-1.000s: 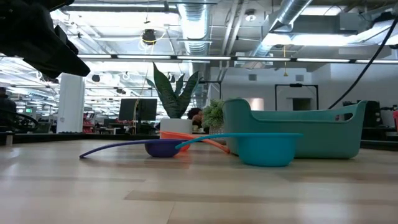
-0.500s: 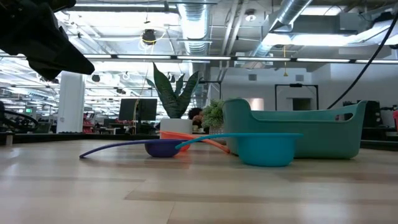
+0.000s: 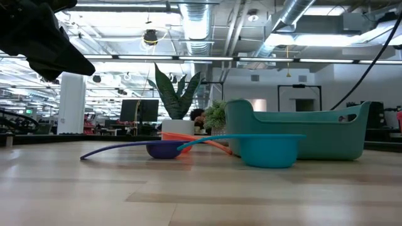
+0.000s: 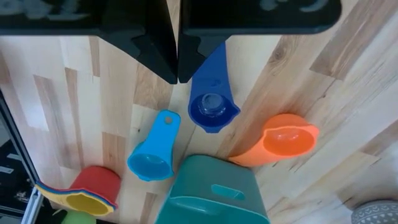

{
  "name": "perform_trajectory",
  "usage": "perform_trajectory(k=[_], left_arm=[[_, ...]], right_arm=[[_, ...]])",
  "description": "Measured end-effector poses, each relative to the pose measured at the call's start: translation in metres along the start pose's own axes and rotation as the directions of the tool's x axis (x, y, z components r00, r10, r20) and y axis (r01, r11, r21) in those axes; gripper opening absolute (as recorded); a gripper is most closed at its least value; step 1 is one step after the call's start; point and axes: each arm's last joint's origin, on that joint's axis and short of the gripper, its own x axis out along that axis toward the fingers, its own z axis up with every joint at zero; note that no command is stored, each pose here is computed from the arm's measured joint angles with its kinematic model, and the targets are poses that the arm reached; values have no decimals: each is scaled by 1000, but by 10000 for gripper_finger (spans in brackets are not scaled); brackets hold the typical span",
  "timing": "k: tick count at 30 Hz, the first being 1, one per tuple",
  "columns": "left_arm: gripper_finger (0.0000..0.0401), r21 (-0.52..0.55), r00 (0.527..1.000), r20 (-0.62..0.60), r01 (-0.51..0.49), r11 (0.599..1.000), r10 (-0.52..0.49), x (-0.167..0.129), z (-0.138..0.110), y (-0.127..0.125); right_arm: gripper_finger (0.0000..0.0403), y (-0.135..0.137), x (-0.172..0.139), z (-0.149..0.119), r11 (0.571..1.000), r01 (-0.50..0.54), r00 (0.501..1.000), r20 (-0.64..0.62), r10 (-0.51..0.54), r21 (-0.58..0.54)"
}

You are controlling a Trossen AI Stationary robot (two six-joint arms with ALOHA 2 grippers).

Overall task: Nest measuring cups in basket
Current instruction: Stack the green measuring cup on top of the yellow measuring cup

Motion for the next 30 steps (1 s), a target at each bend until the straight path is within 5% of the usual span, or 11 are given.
perform_trajectory(k=[30], left_arm=[[0,-8,999,-27,31,999,-31,0,-1,-1]], right_arm=[[206,7,15,4,979,50,988,-135,-77,-196]])
